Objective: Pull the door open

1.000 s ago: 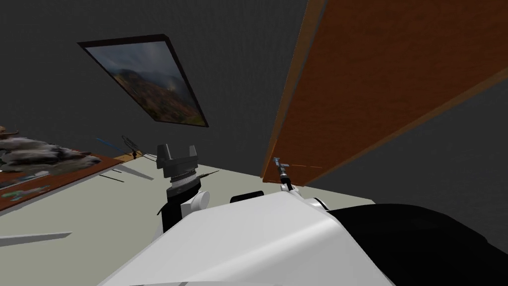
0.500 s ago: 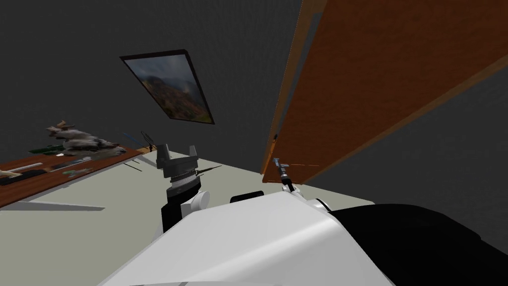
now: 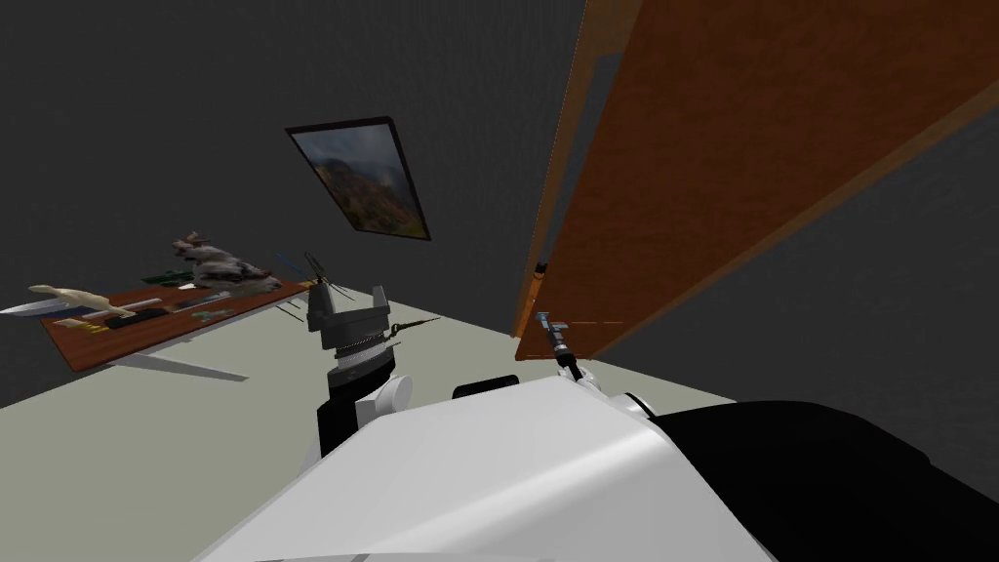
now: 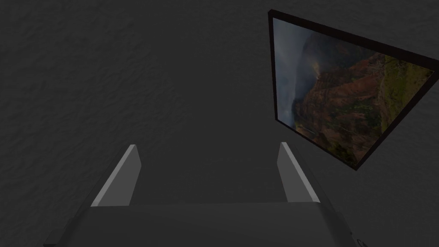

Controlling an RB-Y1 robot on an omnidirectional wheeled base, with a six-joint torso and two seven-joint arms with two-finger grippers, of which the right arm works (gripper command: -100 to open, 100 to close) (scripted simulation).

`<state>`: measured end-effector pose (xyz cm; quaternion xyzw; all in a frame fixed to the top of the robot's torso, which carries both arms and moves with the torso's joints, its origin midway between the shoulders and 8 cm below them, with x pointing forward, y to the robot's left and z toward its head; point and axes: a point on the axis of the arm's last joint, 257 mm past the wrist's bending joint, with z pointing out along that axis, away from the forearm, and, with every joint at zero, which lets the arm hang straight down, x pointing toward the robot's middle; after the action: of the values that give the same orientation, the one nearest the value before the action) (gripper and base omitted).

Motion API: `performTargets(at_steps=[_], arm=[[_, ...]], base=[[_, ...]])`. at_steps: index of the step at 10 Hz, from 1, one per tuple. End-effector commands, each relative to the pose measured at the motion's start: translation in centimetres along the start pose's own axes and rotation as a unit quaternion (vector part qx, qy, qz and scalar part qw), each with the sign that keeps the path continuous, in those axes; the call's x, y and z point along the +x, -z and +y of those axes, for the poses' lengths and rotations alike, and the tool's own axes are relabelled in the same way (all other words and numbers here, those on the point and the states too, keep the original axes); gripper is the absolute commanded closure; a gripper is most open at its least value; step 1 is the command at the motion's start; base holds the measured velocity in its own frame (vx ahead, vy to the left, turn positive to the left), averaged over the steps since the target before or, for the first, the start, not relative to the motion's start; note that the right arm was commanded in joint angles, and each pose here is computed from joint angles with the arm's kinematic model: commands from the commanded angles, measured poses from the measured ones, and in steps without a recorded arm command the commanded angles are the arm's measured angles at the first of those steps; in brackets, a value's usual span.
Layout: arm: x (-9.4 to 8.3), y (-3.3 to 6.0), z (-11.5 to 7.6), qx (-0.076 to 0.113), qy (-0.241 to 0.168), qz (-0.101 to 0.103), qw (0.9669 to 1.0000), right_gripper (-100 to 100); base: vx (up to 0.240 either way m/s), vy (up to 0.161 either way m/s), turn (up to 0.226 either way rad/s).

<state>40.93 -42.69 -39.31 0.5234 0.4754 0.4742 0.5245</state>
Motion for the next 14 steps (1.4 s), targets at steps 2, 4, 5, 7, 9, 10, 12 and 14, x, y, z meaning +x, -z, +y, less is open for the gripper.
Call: performTargets(at_steps=[2,4,5,7,9,10,12,14], arm=[[0.2,0.82,0.1,-0.001,0.0,0.02,0.9998,100],[0.4,1.46,0.1,0.0,-0.001,0.035,0.9994,100],[0.4,1.19,0.0,0.001,-0.001,0.031,0.9995,100],[0.2,2.71,-0.2,0.002,-0.001,0.045,0.999,100],[-0.2,3.9,-0.1,0.001,0.0,0.057,0.9984,100],[-0.4,4.82,-0.1,0.0,0.0,0.066,0.9978,100],[-0.7,6.02,0.0,0.0,-0.001,0.078,0.9969,100],[-0.7,6.34,0.1,0.0,-0.001,0.082,0.9967,100]], base=[[-0.214,-0.049,0.095],[-0.241,-0.066,0.091],[-0.102,-0.034,0.026],[-0.183,-0.076,0.177],[-0.212,-0.063,0.117],[-0.219,-0.076,0.202],[-0.224,-0.087,0.156],[-0.164,-0.036,0.038]])
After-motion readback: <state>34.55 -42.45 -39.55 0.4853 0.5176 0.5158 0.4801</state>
